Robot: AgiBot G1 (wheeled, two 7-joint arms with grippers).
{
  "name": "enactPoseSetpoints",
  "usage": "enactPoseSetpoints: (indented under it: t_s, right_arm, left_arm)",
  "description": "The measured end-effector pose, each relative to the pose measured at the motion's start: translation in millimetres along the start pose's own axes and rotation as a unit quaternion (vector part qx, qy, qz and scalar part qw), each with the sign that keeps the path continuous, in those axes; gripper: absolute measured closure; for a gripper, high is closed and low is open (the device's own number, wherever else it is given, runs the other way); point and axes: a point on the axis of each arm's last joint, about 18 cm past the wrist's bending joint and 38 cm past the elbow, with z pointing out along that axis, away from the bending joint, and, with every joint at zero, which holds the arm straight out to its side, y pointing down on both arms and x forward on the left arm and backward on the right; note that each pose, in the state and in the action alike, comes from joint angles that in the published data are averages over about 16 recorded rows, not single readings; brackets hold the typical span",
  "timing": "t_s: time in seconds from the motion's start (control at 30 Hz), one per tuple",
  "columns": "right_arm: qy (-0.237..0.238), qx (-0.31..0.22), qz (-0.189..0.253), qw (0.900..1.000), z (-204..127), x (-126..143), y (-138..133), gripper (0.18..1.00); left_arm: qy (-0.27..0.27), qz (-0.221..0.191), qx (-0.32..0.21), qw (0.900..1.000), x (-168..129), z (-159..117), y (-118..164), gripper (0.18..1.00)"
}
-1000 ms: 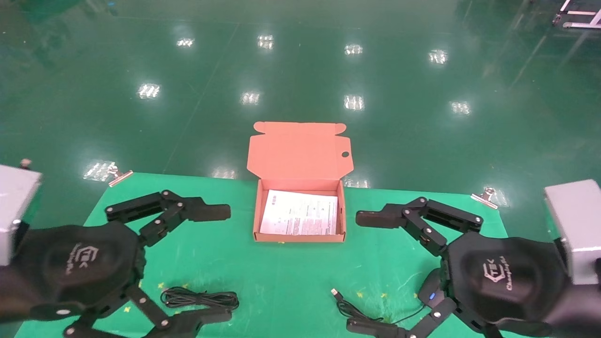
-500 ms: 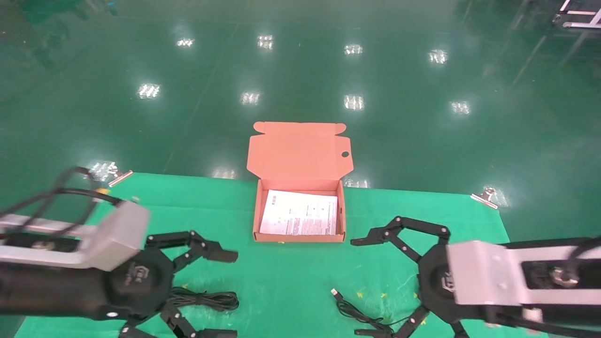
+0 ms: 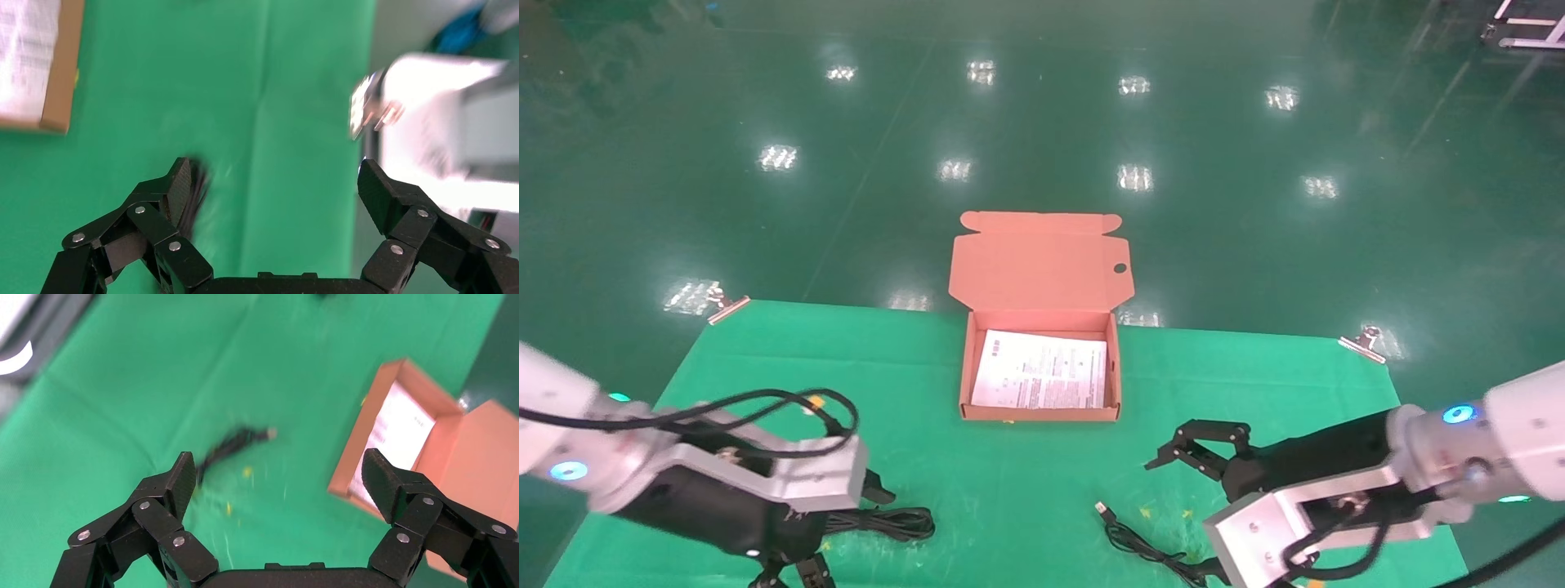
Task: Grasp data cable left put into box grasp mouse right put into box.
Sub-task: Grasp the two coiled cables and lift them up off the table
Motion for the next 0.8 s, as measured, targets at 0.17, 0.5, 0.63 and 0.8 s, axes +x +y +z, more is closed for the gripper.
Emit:
enactPoseSetpoints:
  t_s: [0.17, 0.5, 0.63, 0.8]
  right_arm:
    - [-0.014, -0.048, -0.013, 0.999, 21, -1, 12, 0.178]
    - [-0.030, -0.092, 0.046, 0.994, 61, -14, 26, 0.178]
    - [-0.036, -0.092, 0.098, 0.990, 76, -22, 31, 0.178]
    - [-0.041, -0.089, 0.161, 0.982, 92, -30, 37, 0.178]
  left_arm:
    - [-0.015, 0.016, -0.062, 0.9978, -13, 17, 10, 0.184]
    - [-0.058, 0.011, -0.117, 0.9914, -30, 49, 28, 0.184]
    - [-0.069, -0.002, -0.119, 0.9905, -34, 60, 35, 0.184]
    - [-0.076, -0.023, -0.114, 0.9903, -38, 73, 44, 0.184]
